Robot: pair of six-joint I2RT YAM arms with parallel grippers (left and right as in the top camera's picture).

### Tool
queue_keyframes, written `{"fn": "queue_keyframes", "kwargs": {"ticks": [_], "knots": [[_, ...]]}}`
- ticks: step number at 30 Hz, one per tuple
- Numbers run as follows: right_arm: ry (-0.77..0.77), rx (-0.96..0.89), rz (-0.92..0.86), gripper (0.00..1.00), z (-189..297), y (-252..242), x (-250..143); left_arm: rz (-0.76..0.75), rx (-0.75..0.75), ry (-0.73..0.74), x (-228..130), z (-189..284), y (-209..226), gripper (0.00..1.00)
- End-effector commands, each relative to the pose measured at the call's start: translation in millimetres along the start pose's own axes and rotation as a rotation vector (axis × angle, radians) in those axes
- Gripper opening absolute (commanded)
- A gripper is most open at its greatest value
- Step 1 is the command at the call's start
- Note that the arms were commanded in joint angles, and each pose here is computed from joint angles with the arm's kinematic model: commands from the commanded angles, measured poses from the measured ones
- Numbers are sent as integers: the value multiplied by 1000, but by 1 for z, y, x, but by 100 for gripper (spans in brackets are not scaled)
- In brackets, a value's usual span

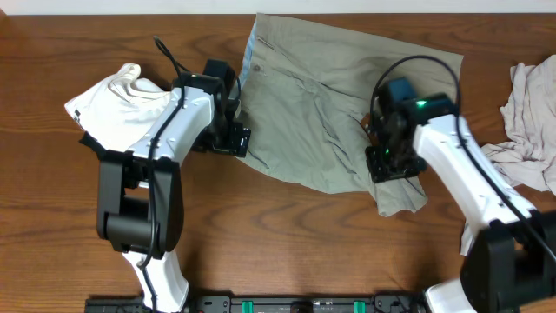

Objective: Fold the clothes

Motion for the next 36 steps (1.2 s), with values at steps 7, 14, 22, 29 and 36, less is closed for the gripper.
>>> {"fn": "queue_keyframes", "kwargs": {"ticks": [7, 14, 22, 29, 36], "knots": [[100, -125, -6, 55, -30, 6, -21, 7, -3, -4, 2, -2, 1, 88], [135, -195, -53, 50, -54, 7, -42, 7, -3, -4, 2, -2, 1, 88], [101, -326, -118, 7, -49, -10, -43, 7, -3, -4, 2, -2, 1, 88], [-27, -283, -143, 1, -4, -12, -23, 3, -3, -3, 2, -2, 1, 88], [-199, -253, -282, 2, 53, -59, -2, 3, -3, -4, 2, -2, 1, 88]]}}
Point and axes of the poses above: each gripper's point midway between its finger pads, its own z axis back along the fingers, its own y axis along the line the jaws close on, x = y × z, the point moved 3 cm from there along z, back along the fingers, and after that the axes turned 2 degrees about -z, right-handed, at the moved point
